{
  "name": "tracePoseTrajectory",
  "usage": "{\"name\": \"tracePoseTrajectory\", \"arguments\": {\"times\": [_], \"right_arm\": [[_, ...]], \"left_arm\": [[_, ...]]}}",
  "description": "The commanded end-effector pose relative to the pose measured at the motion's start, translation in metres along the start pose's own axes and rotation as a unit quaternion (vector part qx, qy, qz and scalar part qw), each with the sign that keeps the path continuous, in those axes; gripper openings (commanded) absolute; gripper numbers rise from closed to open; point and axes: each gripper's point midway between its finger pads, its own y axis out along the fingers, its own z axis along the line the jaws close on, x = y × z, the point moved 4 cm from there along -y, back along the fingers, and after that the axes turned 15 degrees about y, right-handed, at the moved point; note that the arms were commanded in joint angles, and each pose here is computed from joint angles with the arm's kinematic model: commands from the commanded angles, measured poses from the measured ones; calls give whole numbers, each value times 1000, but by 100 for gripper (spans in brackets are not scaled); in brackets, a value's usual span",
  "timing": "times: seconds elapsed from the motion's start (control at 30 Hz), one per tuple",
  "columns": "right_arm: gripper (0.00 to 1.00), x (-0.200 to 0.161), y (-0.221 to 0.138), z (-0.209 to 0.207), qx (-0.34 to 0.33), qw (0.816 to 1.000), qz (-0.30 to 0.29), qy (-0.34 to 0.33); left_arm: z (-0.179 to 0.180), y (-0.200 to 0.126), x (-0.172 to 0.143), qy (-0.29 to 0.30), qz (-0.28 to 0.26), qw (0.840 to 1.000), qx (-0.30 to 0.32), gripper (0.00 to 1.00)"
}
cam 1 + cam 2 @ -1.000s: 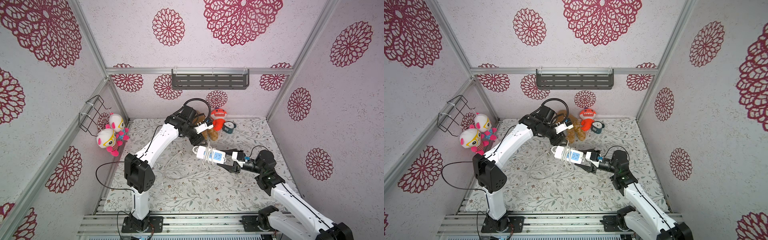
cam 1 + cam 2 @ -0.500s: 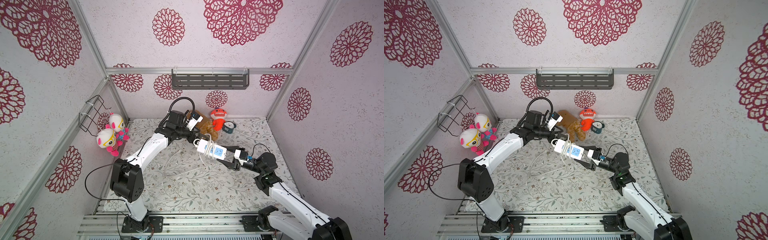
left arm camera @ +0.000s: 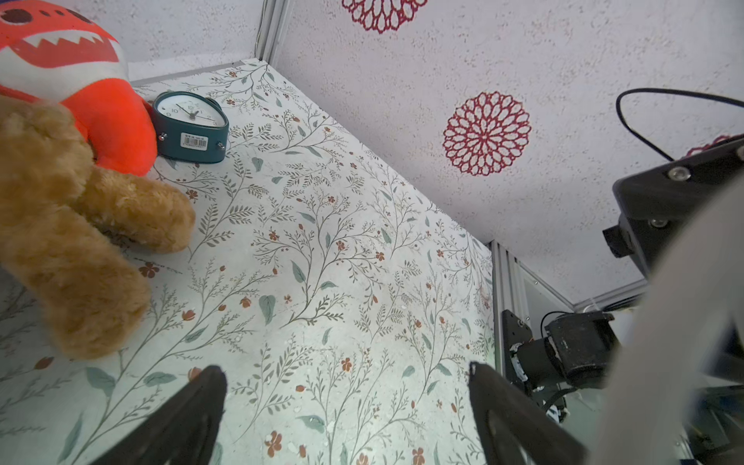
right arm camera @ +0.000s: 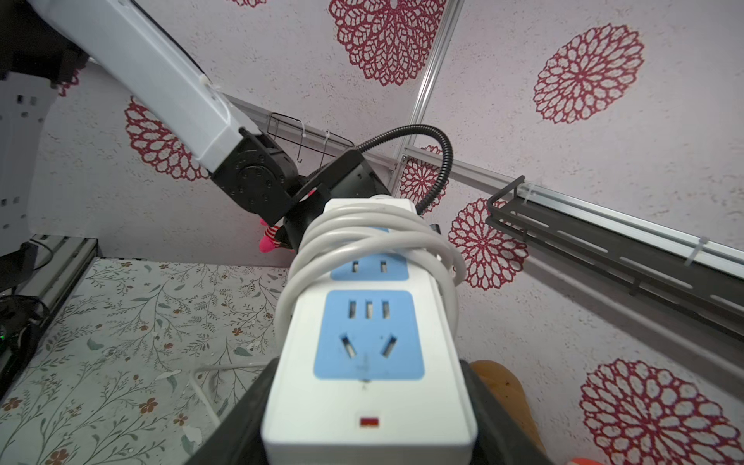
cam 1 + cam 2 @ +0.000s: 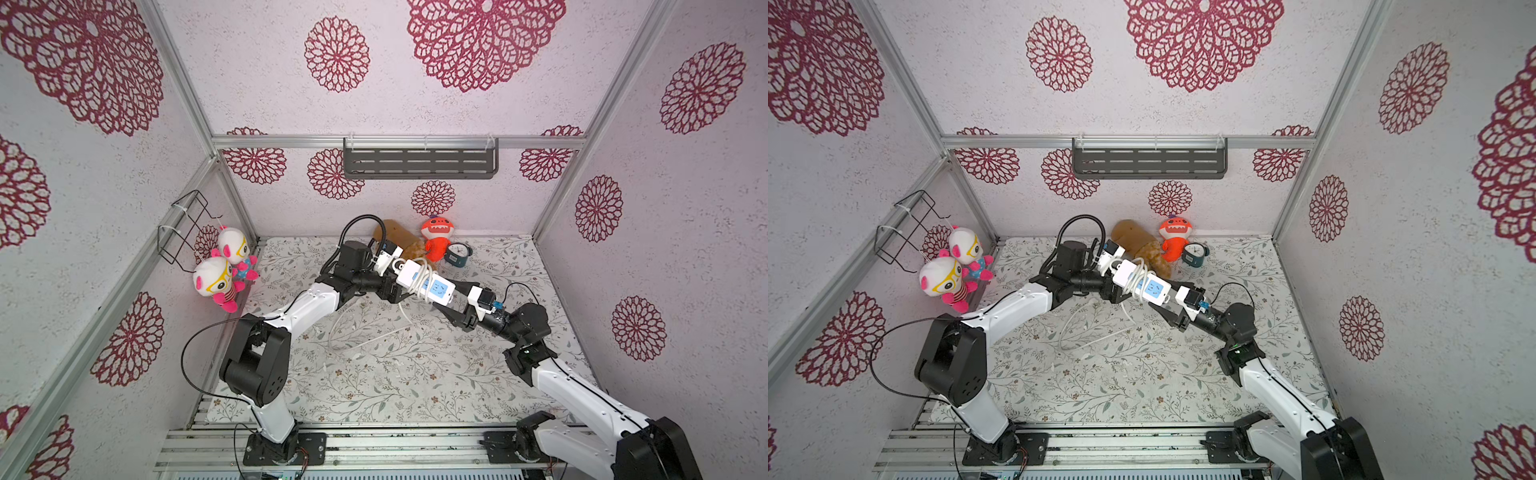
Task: Wrap the cord around the power strip
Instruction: Wrap the power cord around the power strip.
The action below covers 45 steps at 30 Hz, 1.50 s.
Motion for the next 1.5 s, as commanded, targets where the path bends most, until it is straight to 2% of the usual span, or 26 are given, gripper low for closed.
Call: {"name": "tracePoseTrajectory", "arguments": {"times": [0.0,0.33,0.7,0.8,0.97,1.13,1.27,1.47], "right_arm": [[23,47,3,-11,-45,995,-76,-46],[24,60,3,-35,-130,987,-80,-57],[23,70,3,-52,-183,978,-81,-57],[23,71,1,-57,-204,975,-71,-60],[22,65,-8,-79,-264,963,-29,-50],[21,53,-36,-112,-336,942,-6,-16],[21,44,-58,-131,-385,923,13,-5],[21,27,-78,-147,-417,907,61,-3]], "left_arm": [[-16,4,18,16,-41,999,-7,95],[-33,27,-37,-20,-1,1000,-14,90],[-35,59,-85,-35,48,998,-1,81],[-34,62,-93,-36,66,997,3,71],[-43,54,-93,-33,84,996,-3,44],[-66,42,-81,11,114,993,-3,19],[-89,31,-70,48,149,987,-15,10],[-127,7,-45,111,181,976,-37,0]]}}
